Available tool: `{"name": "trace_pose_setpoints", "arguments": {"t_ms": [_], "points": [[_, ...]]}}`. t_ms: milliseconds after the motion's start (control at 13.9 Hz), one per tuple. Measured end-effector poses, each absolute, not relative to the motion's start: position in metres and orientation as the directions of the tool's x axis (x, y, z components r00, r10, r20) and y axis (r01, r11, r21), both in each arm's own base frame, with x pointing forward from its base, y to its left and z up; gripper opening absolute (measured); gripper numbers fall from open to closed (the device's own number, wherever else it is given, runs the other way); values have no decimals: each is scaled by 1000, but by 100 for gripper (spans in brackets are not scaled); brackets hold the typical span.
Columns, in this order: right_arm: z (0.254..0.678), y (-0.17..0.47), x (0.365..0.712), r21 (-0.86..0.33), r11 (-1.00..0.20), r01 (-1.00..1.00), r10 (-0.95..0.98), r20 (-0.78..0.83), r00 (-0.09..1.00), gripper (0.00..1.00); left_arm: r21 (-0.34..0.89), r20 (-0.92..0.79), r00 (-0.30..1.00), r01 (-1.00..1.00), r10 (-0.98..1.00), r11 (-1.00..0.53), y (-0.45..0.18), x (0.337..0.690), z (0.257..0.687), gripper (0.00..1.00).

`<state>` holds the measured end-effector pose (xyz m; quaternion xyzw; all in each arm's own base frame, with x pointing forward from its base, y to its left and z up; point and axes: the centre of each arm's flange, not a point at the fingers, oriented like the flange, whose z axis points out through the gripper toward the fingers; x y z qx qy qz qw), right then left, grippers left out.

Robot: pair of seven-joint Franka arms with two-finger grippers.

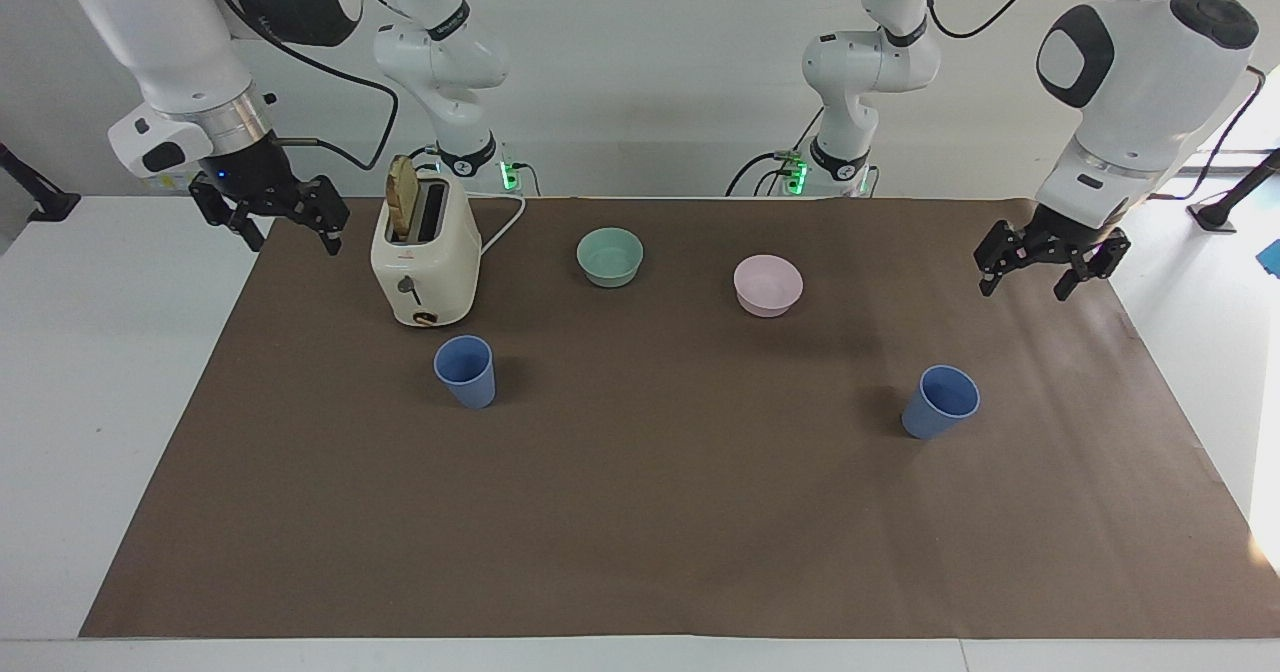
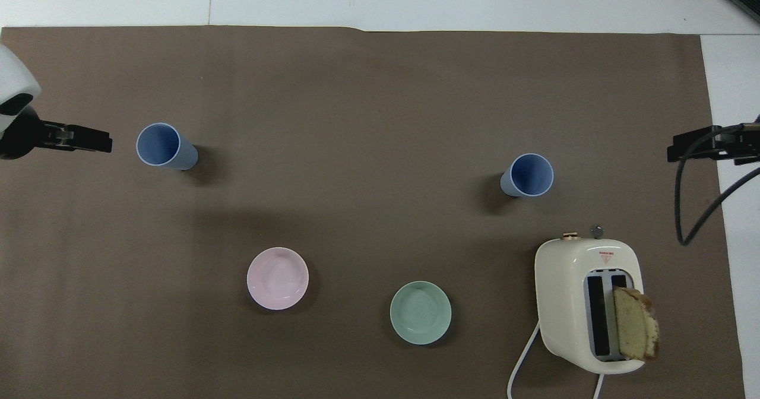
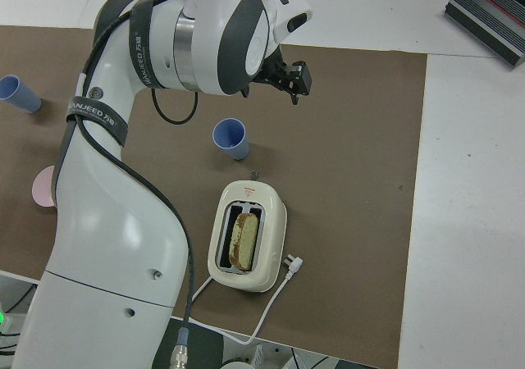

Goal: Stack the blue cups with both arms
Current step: 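Reach the left gripper to the nearby blue cup and grasp its rim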

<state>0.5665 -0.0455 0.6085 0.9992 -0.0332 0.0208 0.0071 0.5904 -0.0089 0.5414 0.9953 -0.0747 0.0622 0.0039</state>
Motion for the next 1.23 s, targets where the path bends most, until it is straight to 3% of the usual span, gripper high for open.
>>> {"name": "trace_pose_setpoints", "arguments": {"t_ms": [721,793,865,1081,1225], "points": [[608,-45,567,13,-998,-66,-66,41,997,100,-15,146,978,-147,-148,-989,-7,625,419,96],[608,-45,566,13,-998,-66,-66,40,997,100,-15,141,979,-147,-148,-989,-7,625,415,91],[608,-45,566,13,-998,-66,-66,40,997,100,-14,134,980,-146,-147,-989,-7,625,410,79],[608,-45,566,13,-998,-66,-65,40,997,100,-8,122,984,-128,-128,-992,2,619,392,75],[607,-44,566,13,-998,-64,-64,39,997,100,21,133,986,-106,-102,-994,4,617,385,59]]}}
